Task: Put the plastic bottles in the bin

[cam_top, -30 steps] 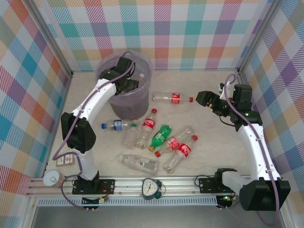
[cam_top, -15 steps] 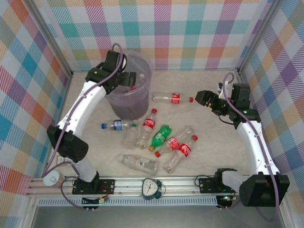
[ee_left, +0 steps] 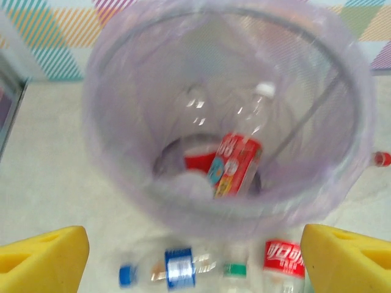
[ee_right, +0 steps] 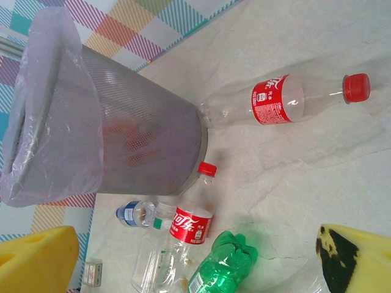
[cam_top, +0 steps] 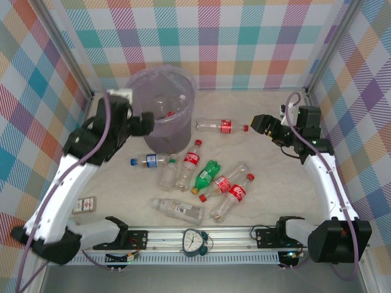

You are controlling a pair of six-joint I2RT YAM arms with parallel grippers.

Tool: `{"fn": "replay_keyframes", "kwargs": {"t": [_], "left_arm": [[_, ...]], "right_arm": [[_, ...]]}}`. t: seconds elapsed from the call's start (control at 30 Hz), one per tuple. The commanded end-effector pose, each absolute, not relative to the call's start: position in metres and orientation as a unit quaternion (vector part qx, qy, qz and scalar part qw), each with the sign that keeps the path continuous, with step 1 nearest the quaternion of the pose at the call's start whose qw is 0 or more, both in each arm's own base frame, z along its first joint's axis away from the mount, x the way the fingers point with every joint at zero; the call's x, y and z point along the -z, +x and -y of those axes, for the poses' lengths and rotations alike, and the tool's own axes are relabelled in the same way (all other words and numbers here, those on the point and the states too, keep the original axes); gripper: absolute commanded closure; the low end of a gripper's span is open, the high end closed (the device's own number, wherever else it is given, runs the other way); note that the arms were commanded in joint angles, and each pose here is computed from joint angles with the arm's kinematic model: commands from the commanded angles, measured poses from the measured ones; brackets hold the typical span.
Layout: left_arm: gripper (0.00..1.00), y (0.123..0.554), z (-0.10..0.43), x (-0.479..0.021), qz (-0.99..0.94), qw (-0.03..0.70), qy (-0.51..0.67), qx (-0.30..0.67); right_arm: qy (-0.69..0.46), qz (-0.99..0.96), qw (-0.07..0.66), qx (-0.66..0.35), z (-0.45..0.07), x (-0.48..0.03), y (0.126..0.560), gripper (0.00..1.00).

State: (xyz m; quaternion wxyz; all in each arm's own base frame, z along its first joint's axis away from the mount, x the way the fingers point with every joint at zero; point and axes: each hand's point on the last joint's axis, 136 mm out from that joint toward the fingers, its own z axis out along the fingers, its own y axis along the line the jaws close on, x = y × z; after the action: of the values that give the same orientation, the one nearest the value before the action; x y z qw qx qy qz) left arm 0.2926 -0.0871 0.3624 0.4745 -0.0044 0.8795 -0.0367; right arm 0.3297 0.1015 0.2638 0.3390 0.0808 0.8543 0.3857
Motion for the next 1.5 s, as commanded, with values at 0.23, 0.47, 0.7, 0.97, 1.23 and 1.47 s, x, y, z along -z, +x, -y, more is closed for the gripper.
{"fn": "replay_keyframes", "kwargs": {"t": [0.23, 0.47, 0.7, 0.97, 1.23, 1.47], "left_arm": [[0.12, 0.231, 0.049, -0.251, -0.859, 0.434, -0.231, 0.142], [0.12, 0.251, 0.060, -0.188, -0.796, 0.401, -0.377, 0.254], [0.12, 0.270, 0.056, -0.151, -0.734, 0.375, -0.481, 0.300], [0.08, 0.296, 0.068, -0.112, -0.703, 0.313, -0.539, 0.343], [0.12, 0.307, 0.062, -0.089, -0.682, 0.293, -0.581, 0.332], [0.13, 0.323, 0.067, -0.072, -0.671, 0.273, -0.600, 0.338]], "right_arm": [[0.067, -0.848, 0.348, -0.395, -0.106, -0.268, 0.338, 0.01], [0.065, -0.851, 0.354, -0.383, -0.103, -0.269, 0.334, 0.01], [0.060, -0.857, 0.362, -0.363, -0.098, -0.270, 0.330, 0.01], [0.058, -0.859, 0.359, -0.361, -0.099, -0.270, 0.328, 0.00], [0.059, -0.863, 0.366, -0.343, -0.093, -0.269, 0.326, 0.00], [0.059, -0.863, 0.364, -0.345, -0.094, -0.267, 0.328, 0.00]]}}
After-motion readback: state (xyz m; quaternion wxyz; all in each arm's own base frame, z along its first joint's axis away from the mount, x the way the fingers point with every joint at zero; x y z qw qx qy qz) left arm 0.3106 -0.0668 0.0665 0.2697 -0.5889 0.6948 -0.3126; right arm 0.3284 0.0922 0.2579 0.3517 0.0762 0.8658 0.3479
